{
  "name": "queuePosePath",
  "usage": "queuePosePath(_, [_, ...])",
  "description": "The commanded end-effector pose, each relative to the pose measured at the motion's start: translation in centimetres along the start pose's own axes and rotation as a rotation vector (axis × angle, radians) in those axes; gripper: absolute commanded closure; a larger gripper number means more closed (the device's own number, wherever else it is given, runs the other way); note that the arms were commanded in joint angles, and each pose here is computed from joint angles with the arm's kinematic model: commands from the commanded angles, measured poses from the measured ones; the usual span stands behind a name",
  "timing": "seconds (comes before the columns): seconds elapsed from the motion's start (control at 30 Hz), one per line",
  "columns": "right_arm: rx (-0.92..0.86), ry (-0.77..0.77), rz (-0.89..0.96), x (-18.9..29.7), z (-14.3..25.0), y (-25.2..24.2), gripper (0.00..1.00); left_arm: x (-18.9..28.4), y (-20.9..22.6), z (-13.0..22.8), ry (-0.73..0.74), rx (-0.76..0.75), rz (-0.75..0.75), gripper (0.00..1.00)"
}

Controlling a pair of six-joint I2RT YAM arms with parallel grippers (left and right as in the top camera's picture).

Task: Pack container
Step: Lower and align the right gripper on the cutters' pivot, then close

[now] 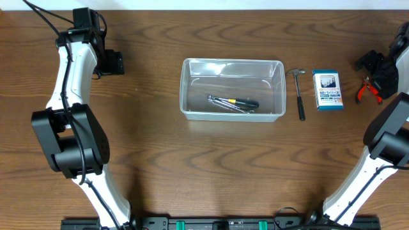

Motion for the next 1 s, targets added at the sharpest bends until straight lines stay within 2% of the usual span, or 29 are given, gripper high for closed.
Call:
queuePosePath(0.0, [0.048,-0.007,0.014,0.0,-0.3,-0.2,0.01,-0.8,0.0,0.3,0.024,-0.003,-0.016,0.02])
queuePosePath(0.07, [0.046,-0.006,0.014,-0.1,-0.4,-0.3,0.06,-0.8,0.0,0.3,0.024,-0.003,-0.016,0.02])
queuePosePath(0.97, [0.022,0.072,0.044,-2.8,0.1,-1.2,0.04,-0.8,0.0,0.3,0.024,-0.003,-0.016,0.02])
Point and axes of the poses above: each gripper's point midway between its finger pads, its own x axis back along the fingers, its own y axis along the line the jaws close on, z = x × y, the point moved 9 cm from there along x, back along the fingers, and after that the axes turned 2 degrees about x, right-handed, at the moved point
